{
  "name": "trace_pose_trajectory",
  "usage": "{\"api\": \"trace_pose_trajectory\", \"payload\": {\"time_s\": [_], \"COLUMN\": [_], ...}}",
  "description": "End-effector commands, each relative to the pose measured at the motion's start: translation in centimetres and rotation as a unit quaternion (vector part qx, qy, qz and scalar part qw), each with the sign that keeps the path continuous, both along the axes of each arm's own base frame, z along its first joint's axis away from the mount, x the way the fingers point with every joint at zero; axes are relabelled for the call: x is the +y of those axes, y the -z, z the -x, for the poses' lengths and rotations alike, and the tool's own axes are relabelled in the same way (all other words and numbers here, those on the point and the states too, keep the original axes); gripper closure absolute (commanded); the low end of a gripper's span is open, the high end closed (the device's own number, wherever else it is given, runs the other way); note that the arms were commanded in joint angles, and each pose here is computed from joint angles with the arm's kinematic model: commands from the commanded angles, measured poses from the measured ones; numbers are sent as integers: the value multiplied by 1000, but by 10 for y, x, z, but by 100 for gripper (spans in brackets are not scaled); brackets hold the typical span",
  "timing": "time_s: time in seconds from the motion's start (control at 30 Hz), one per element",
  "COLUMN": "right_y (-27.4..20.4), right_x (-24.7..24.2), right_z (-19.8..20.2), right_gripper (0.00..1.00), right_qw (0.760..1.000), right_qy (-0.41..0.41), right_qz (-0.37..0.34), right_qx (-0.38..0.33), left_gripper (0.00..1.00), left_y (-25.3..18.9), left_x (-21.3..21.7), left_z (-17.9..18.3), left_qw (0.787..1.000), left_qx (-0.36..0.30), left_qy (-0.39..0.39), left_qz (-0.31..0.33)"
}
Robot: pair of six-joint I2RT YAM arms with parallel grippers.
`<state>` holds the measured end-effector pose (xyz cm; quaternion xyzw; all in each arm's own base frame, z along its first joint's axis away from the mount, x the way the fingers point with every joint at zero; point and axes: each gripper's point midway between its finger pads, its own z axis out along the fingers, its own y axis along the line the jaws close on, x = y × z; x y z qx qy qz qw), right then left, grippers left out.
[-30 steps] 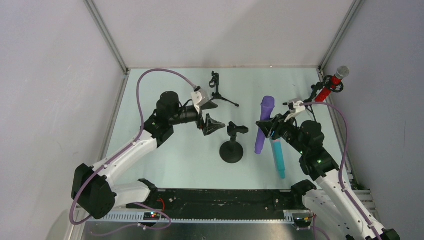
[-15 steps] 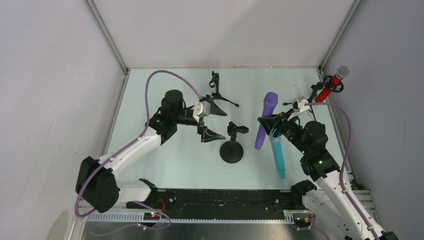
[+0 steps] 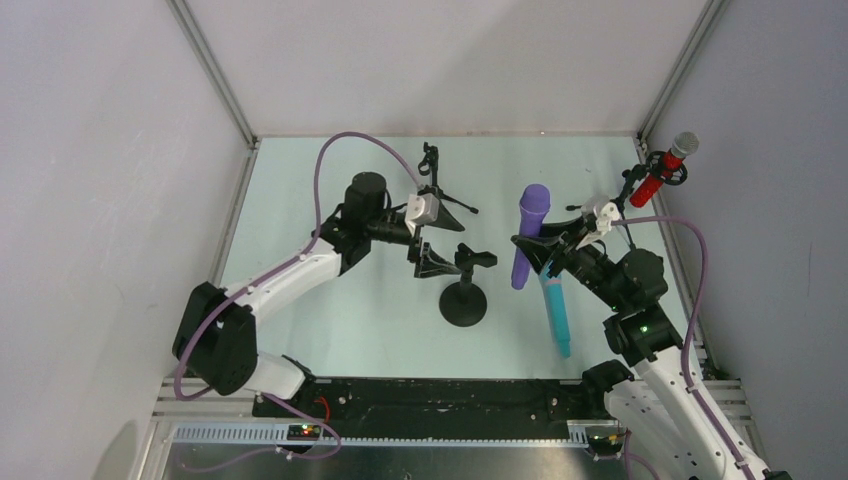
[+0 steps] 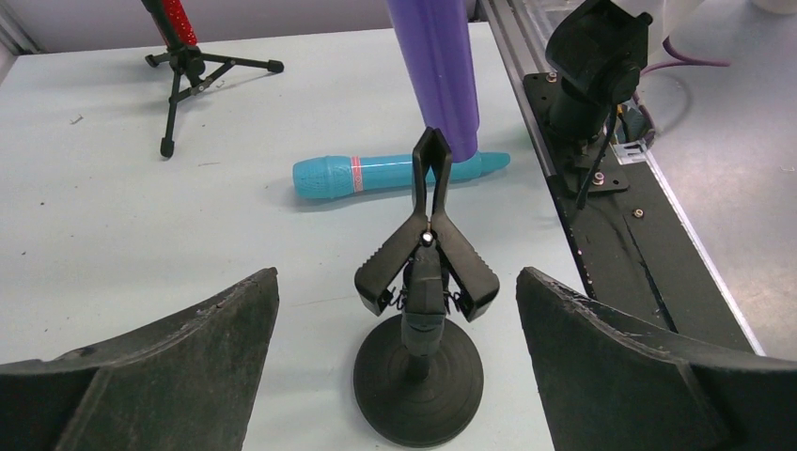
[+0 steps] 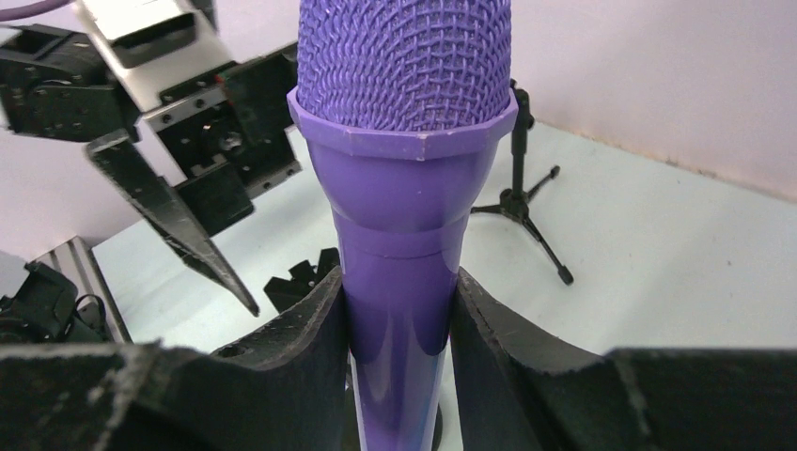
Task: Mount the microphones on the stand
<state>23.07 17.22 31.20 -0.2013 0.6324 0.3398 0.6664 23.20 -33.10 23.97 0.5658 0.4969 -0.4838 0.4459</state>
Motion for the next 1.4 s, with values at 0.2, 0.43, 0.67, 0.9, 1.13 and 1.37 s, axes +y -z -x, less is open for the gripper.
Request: {"api": "trace_pose_trajectory", "payload": {"time_s": [0.2, 0.43, 0.67, 0.9, 1.13, 1.37], "right_y": [-43, -48, -48, -48, -36, -23], "right_x": [13, 16, 16, 20, 33, 47], "right_z": [17, 17, 16, 13, -3, -16], "right_gripper": [100, 100, 100, 100, 100, 100], "right_qw": [994, 993, 993, 993, 994, 994], "right_qy": [-58, -66, -65, -71, -72, -56], "right_qz": [-24, -40, -43, -50, -33, -2], "right_qx": [-93, -88, -86, -79, -77, -88], "left_gripper": [0, 5, 14, 77, 93, 97], "left_y": [-8, 4, 7, 8, 11, 8], "left_x": [-18, -23, -27, -29, -30, -30], "left_z": [-4, 1, -1, -1, 0, -2], "left_qw": [1000, 999, 998, 995, 993, 993], "left_qx": [24, 41, 63, 95, 116, 114], "left_qy": [7, 5, 1, 10, 11, 8], "left_qz": [2, -9, -14, -17, -21, -19]}}
